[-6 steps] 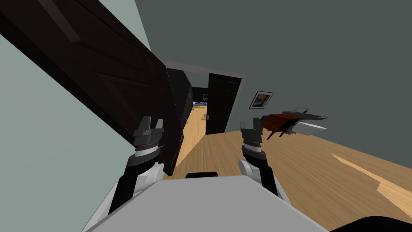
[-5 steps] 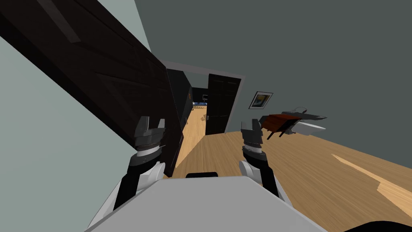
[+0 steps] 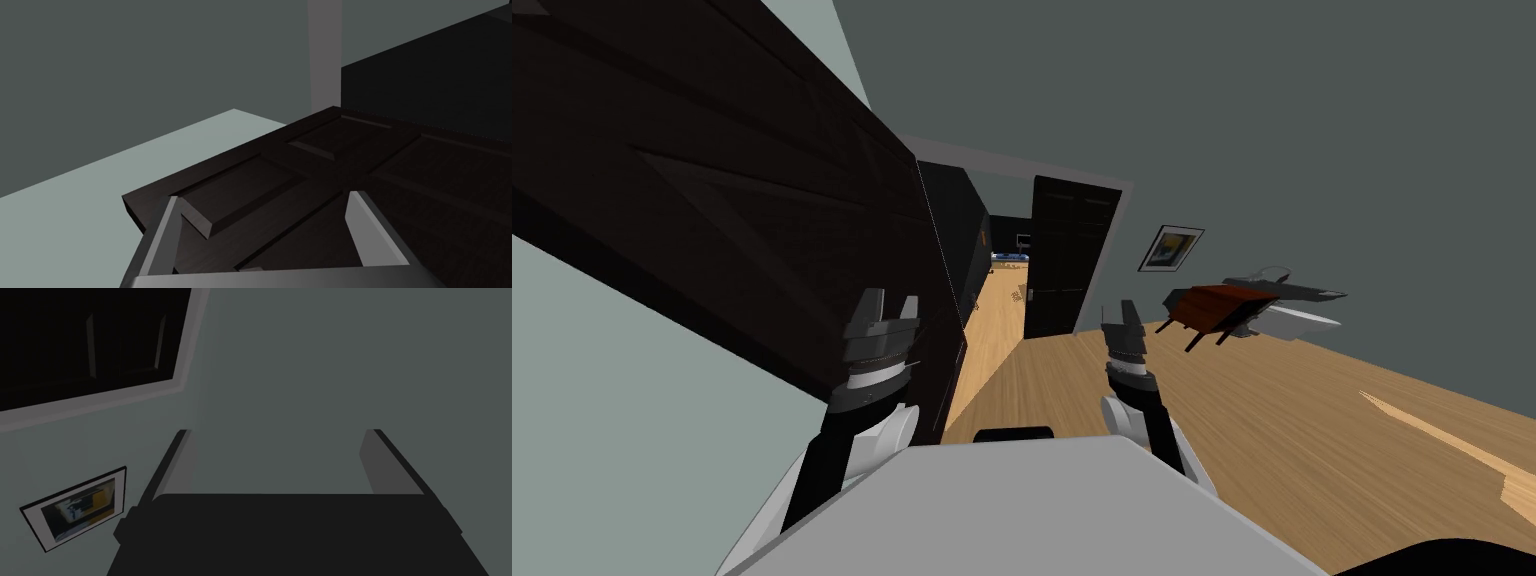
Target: Pull the door open
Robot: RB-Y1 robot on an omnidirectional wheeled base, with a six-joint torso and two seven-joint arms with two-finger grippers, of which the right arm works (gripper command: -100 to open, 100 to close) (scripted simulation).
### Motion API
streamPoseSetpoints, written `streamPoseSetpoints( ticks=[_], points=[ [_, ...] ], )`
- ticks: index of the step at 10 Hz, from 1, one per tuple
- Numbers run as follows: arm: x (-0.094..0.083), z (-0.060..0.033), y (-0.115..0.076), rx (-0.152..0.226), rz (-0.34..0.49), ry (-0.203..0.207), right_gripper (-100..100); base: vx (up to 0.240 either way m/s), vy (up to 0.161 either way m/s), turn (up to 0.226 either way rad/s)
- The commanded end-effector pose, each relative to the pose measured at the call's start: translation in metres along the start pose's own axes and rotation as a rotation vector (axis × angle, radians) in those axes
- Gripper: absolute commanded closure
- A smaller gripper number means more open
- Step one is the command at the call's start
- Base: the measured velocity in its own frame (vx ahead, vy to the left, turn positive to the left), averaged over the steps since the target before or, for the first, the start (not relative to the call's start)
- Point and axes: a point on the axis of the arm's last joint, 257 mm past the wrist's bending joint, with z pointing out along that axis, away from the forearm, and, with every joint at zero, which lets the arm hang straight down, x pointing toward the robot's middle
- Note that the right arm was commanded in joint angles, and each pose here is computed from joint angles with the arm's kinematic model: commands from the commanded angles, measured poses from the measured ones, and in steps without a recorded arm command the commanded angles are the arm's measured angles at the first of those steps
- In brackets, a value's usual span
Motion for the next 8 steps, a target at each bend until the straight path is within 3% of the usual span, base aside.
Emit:
streamPoseSetpoints(
  ticks=[1, 8],
  points=[
    [0.003, -0.0034, -0.01, 0.014, 0.007, 0.012, -100, 0.137, 0.027, 0.001],
    [0.017, -0.0237, -0.062, 0.095, 0.04, 0.065, -100, 0.127, 0.021, 0.002]
  ],
)
